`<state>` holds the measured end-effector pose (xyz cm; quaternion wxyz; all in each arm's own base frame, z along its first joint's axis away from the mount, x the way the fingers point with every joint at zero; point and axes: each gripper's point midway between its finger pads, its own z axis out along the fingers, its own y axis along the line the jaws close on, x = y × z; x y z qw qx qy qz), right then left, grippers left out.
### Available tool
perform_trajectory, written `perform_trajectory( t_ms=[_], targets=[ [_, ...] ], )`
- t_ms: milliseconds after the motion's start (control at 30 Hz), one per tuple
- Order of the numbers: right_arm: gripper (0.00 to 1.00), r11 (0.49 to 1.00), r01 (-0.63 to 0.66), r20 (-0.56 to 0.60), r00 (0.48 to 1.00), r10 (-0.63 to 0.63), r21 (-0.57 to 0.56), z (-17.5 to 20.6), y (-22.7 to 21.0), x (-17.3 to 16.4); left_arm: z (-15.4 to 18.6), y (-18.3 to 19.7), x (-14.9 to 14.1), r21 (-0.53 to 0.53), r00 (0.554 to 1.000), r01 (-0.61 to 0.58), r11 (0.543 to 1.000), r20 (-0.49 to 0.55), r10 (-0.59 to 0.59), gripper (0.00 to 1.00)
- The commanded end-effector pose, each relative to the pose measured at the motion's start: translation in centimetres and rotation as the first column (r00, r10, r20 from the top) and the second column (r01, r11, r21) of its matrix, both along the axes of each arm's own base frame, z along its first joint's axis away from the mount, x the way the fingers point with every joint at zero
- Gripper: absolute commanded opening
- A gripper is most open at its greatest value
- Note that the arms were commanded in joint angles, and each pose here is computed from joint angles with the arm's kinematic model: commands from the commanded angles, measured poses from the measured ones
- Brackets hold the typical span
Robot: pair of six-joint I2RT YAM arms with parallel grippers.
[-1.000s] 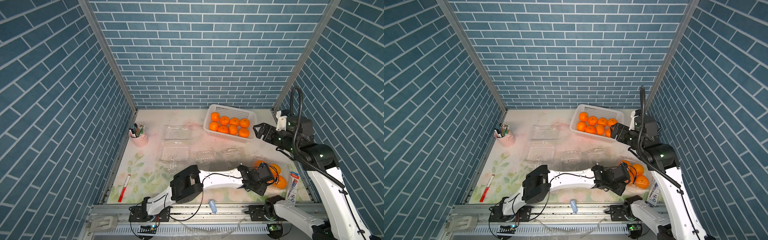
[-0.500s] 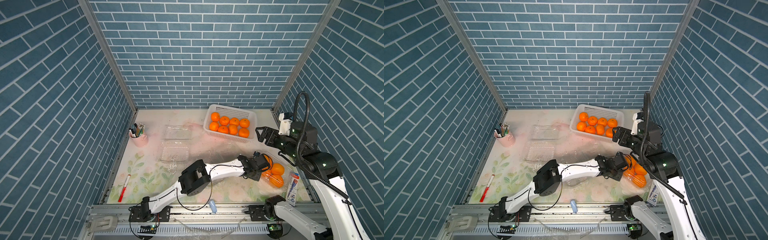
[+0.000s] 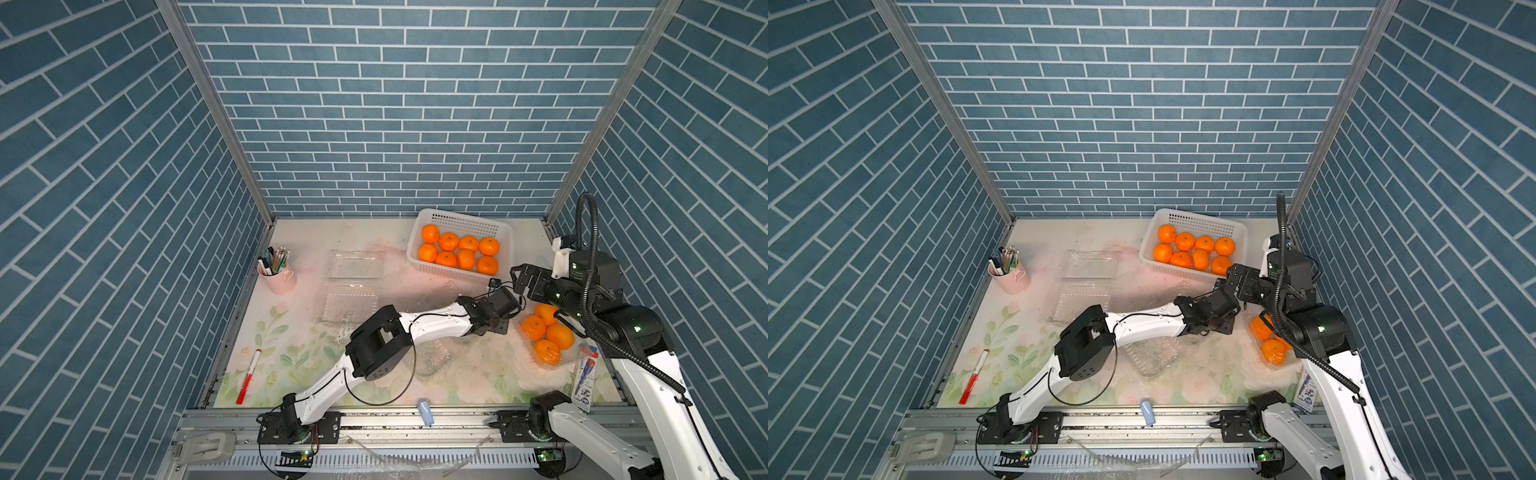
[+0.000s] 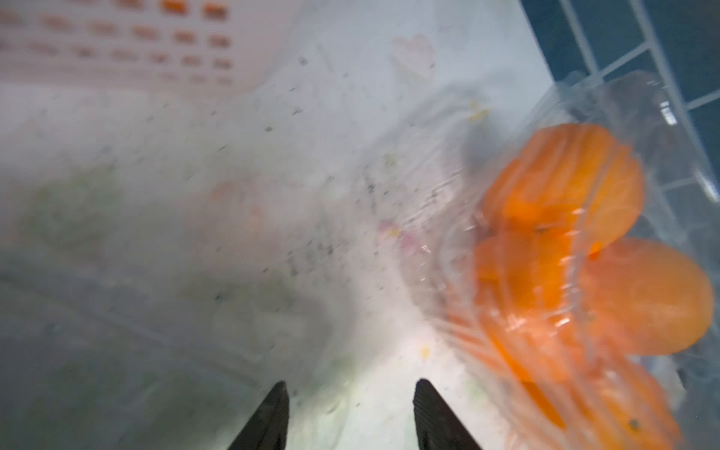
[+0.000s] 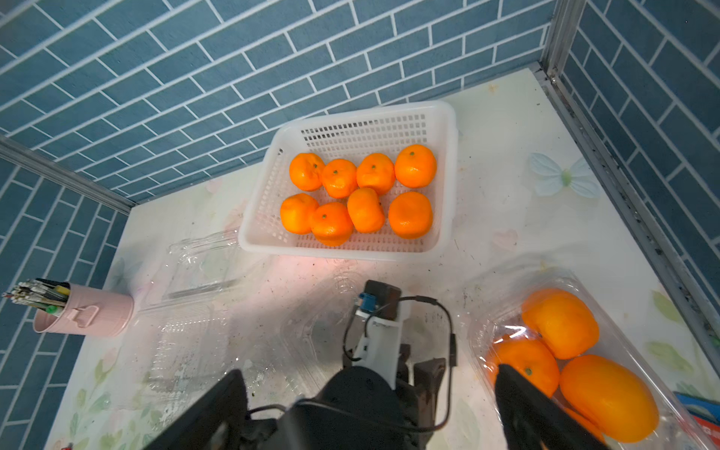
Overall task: Take oranges out of containers
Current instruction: Adjust the packing box at the center of the board, then open the packing box at the center of the board.
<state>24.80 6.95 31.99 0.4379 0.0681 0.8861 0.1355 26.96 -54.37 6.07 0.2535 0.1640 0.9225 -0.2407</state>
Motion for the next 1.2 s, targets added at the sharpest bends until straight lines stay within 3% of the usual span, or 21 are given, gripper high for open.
perform_trajectory(
  t_ms=[0,300,433,767,967,1167],
  targets=[
    [0.98,0.996,0.033,-0.068,0.997,-0.039,-0.079,-1.9,-1.3,-0.4,3.9,1.4,0.8,-0.09,0.996,-0.019,0.996,0.085,0.026,0.59],
    [0.97,0.97,-0.047,-0.301,0.953,-0.027,-0.238,-7.6,-1.4,0.9,5.9,7.0,-1.2,-0.163,0.992,-0.042,0.986,0.107,0.06,0.68],
    [0.98,0.937,0.027,-0.313,0.939,-0.144,-0.349,-8.5,-3.6,1.6,6.2,8.8,-2.1,-0.177,0.992,-0.048,0.983,0.107,0.068,0.7],
    [0.98,0.968,0.033,-0.534,0.829,-0.166,-0.249,-15.0,-3.6,1.5,5.3,11.9,-3.3,-0.134,0.992,-0.047,0.99,0.106,0.061,0.73],
    [0.97,0.943,-0.012,-0.602,0.772,-0.203,-0.334,-16.3,-4.8,0.5,5.2,12.6,-3.6,-0.11,0.993,-0.029,0.994,0.111,0.041,0.74],
    [0.94,0.878,-0.078,-0.639,0.716,-0.28,-0.472,-16.6,-7.1,-0.9,5.2,12.4,-3.7,-0.115,0.995,-0.014,0.993,0.101,0.026,0.74]
  ],
)
